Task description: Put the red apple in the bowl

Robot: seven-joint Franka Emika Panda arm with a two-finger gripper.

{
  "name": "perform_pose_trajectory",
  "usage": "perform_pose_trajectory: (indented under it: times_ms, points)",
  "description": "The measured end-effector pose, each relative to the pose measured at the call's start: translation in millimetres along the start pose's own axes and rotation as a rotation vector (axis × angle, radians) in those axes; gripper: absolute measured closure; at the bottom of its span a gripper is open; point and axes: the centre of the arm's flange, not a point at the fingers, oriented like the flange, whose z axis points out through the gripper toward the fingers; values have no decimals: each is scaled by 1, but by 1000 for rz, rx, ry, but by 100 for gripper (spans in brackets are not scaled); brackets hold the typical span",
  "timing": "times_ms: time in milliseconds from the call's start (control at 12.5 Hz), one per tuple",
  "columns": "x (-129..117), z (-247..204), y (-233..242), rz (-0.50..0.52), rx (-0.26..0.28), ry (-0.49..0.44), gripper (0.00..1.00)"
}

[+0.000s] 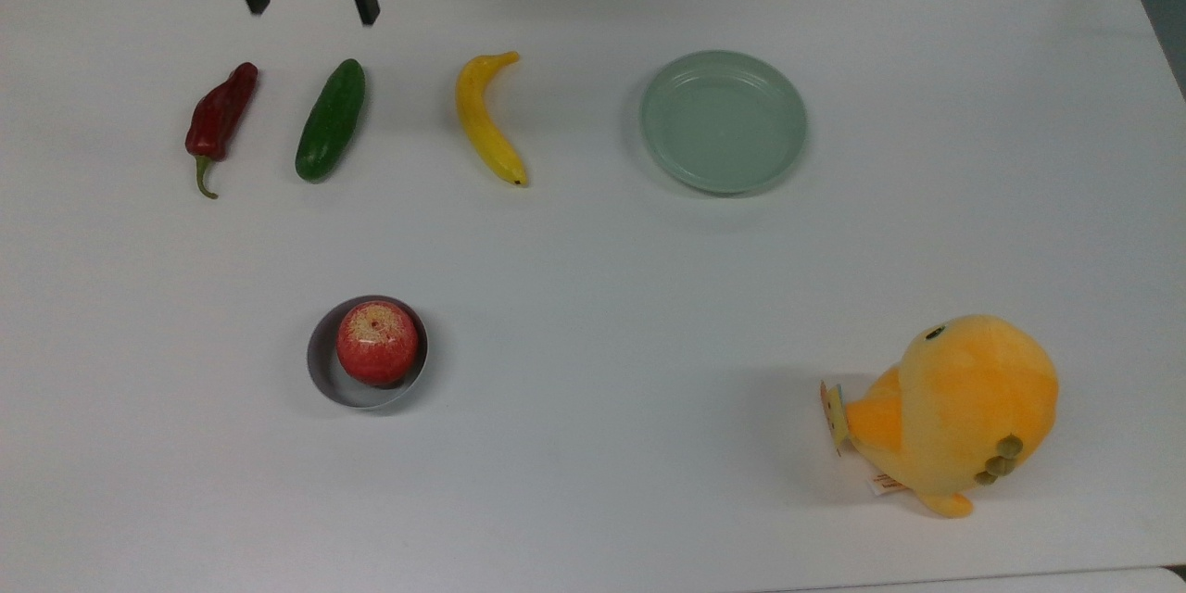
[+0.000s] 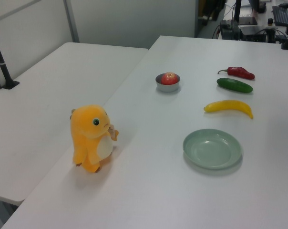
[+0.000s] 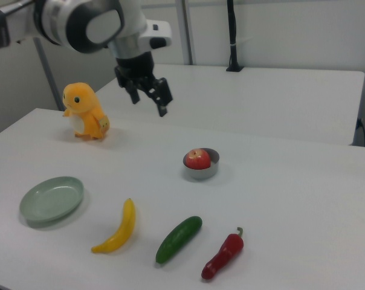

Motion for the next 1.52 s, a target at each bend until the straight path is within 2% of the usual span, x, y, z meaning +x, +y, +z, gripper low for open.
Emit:
perform_pose_trajectory:
  times_ms: [321, 562, 963, 1204, 1525]
  points:
    - [-39, -33, -32, -2, 25, -119, 0]
    - [-55, -37, -77, -14, 34, -156, 0]
    - [-75, -24, -140, -101, 39, -196, 0]
    - [-77, -1, -151, -147, -4, -177, 0]
    - [-67, 22, -145, -285, -36, -121, 0]
